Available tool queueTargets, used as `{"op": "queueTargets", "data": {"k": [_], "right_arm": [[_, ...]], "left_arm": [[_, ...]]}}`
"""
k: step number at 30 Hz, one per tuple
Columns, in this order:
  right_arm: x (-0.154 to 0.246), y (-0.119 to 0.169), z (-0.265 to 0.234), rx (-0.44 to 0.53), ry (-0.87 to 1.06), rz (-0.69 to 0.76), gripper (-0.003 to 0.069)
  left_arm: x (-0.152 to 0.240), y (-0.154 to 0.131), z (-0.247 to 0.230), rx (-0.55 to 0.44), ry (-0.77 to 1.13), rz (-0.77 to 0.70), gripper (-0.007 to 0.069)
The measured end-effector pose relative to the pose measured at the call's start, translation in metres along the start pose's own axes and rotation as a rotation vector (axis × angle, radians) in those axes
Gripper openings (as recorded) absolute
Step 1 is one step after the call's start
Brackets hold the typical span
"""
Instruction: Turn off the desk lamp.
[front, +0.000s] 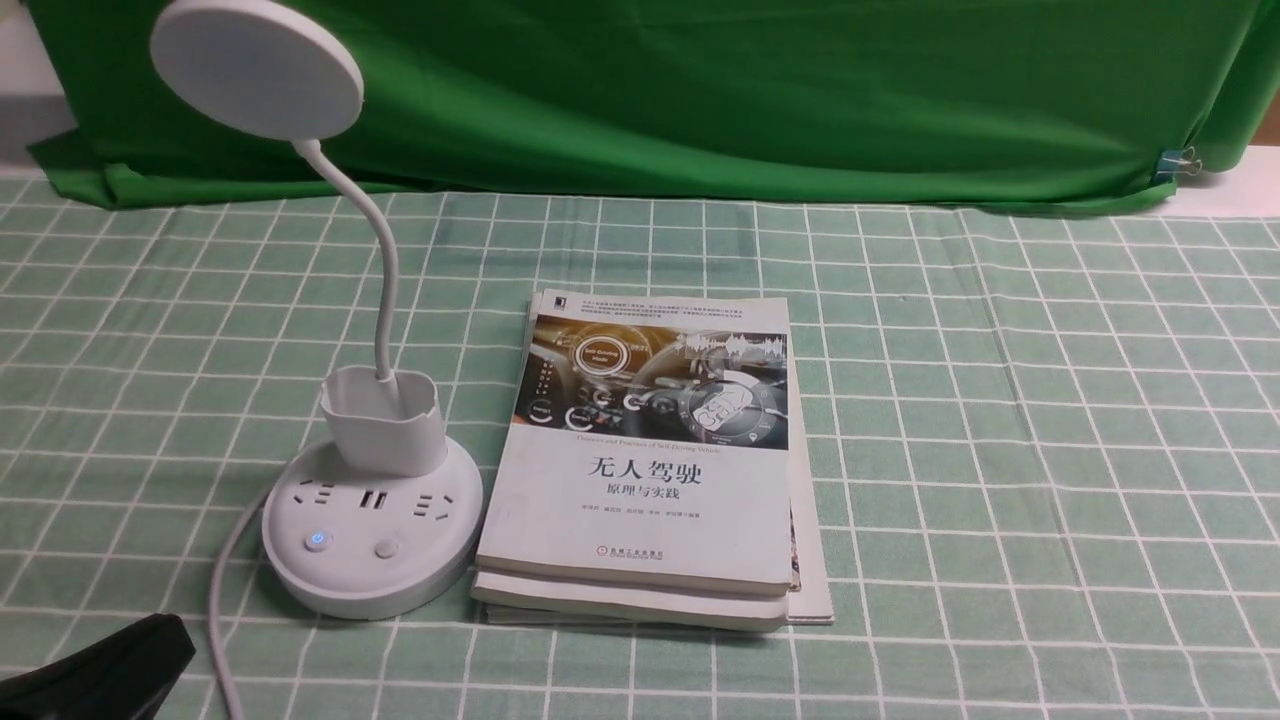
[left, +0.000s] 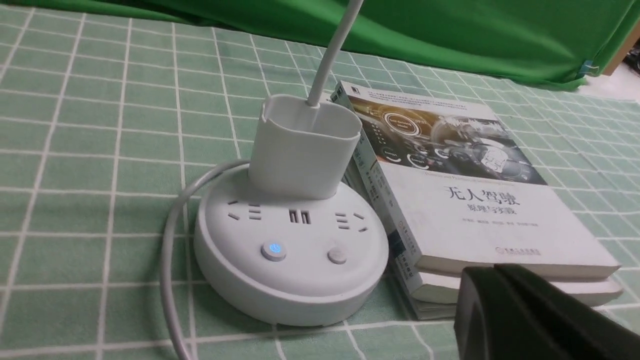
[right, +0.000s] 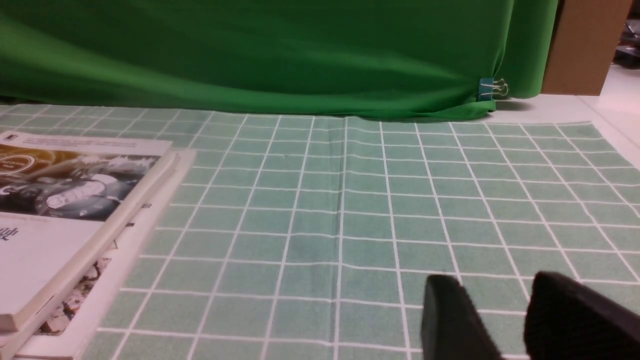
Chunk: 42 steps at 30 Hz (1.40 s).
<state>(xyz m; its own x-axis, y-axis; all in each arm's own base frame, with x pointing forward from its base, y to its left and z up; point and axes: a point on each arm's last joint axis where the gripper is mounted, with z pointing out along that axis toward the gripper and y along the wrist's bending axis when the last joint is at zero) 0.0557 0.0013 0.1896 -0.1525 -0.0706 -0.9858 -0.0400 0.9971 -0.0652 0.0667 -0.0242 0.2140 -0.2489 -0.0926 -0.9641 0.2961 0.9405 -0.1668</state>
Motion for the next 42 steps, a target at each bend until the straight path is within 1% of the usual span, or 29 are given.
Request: {"op": "queueTargets", "data": {"k": [4, 6, 10, 11, 12, 13, 14, 18, 25, 32, 39, 42], "right_arm": [[0.000, 0.000, 0.000, 0.000, 0.000, 0.000, 0.0242], [0.000, 0.000, 0.000, 0.000, 0.000, 0.000, 0.0242], [0.000, 0.000, 0.000, 0.000, 0.000, 0.000, 0.0242], [0.000, 0.000, 0.000, 0.000, 0.000, 0.000, 0.0242], [0.000, 0.000, 0.000, 0.000, 0.000, 0.000, 0.0242], [0.000, 0.000, 0.000, 0.000, 0.000, 0.000, 0.0242], [0.000, 0.000, 0.000, 0.000, 0.000, 0.000, 0.0242], [0.000, 0.000, 0.000, 0.000, 0.000, 0.000, 0.0242], [0.000, 0.000, 0.000, 0.000, 0.000, 0.000, 0.0242], [0.000, 0.000, 0.000, 0.000, 0.000, 0.000, 0.0242], [0.000, 0.000, 0.000, 0.000, 0.000, 0.000, 0.0242], [0.000, 0.000, 0.000, 0.000, 0.000, 0.000, 0.0242]], "left_arm": [[0.004, 0.004, 0.002, -0.036, -0.047, 0.069, 0.0000], [0.008, 0.009, 0.003, -0.088, -0.090, 0.077, 0.0000], [0.007, 0.021, 0.002, -0.239, -0.168, 0.065, 0.0000], [0.007, 0.023, 0.001, -0.271, -0.175, 0.061, 0.0000], [0.007, 0.023, 0.001, -0.271, -0.175, 0.061, 0.0000], [0.008, 0.027, 0.000, -0.319, -0.160, 0.050, 0.0000], [0.009, 0.027, 0.000, -0.331, -0.150, 0.047, 0.0000], [0.012, 0.027, -0.003, -0.340, -0.138, 0.042, 0.0000], [0.014, 0.022, -0.013, -0.325, -0.186, 0.053, 0.0000], [0.027, 0.022, -0.012, -0.317, -0.061, 0.033, 0.0000], [0.028, 0.023, -0.013, -0.348, -0.054, 0.021, 0.0000], [0.028, 0.023, -0.013, -0.346, -0.053, 0.018, 0.0000]]}}
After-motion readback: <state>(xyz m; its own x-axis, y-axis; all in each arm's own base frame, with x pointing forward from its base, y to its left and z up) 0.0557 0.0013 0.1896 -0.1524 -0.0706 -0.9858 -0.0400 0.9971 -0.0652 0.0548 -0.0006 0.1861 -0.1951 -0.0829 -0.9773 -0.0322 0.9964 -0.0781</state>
